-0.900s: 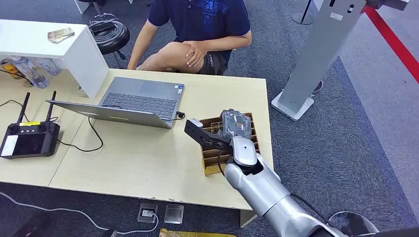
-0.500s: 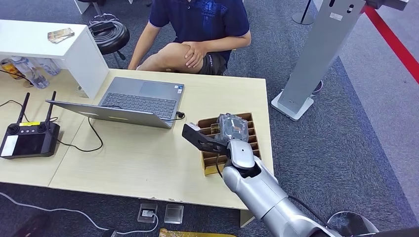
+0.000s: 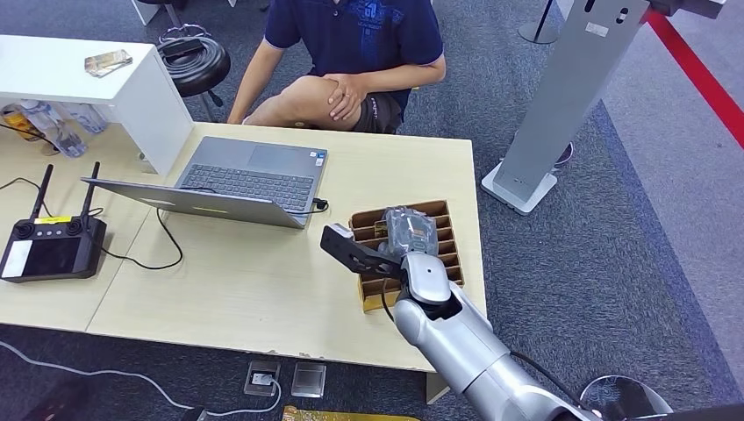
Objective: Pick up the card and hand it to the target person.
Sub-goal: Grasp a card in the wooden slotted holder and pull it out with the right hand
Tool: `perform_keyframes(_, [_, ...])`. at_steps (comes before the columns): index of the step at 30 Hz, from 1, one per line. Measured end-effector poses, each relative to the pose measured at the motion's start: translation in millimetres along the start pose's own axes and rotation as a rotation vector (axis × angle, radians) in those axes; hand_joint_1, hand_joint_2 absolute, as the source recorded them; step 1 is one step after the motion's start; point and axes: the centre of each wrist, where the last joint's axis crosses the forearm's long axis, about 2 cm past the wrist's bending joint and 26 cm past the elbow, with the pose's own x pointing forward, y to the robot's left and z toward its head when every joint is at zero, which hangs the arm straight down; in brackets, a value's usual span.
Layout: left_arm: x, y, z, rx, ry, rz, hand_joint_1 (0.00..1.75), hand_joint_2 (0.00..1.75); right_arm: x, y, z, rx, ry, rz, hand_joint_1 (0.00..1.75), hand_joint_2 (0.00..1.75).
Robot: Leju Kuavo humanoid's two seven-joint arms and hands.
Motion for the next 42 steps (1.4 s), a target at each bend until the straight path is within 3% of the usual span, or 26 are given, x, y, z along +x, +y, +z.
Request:
perform_keyframes(7, [-0.1,-0.1,0.0,0.008,0.006,0.002,0.00,0.00,-0.6,0.9,0.1,-0.005,-0.010,-0.003,0.79,1.75])
perform_keyframes(13, [-0.1,-0.1,0.0,0.010,0.005,0.007,0.00,0.00,-0.9,1.1,0.0,-0.017,-0.019,-0.004,0.95,1.75])
perform_keyframes(20, [-0.2,-0.1,0.0,0.010,-0.001,0.007,0.00,0.00,0.4,0.5,-0.2,-0.031,-0.028,-0.009,1.23,1.75])
perform_keyframes(27, [-0.2,0.0,0.0,0.010,-0.002,0.008,0.00,0.00,1.0,0.3,-0.3,-0.037,-0.034,-0.011,1.38,1.75])
perform_keyframes(32, [-0.4,-0.1,0.0,0.009,-0.001,0.008,0.00,0.00,1.6,0.0,-0.7,-0.041,-0.036,-0.012,1.64,1.75])
perform_keyframes(42, [-0.6,-0.2,0.0,0.008,-0.003,0.029,0.00,0.00,2.2,-1.0,-1.2,-0.041,-0.032,-0.011,1.64,1.75])
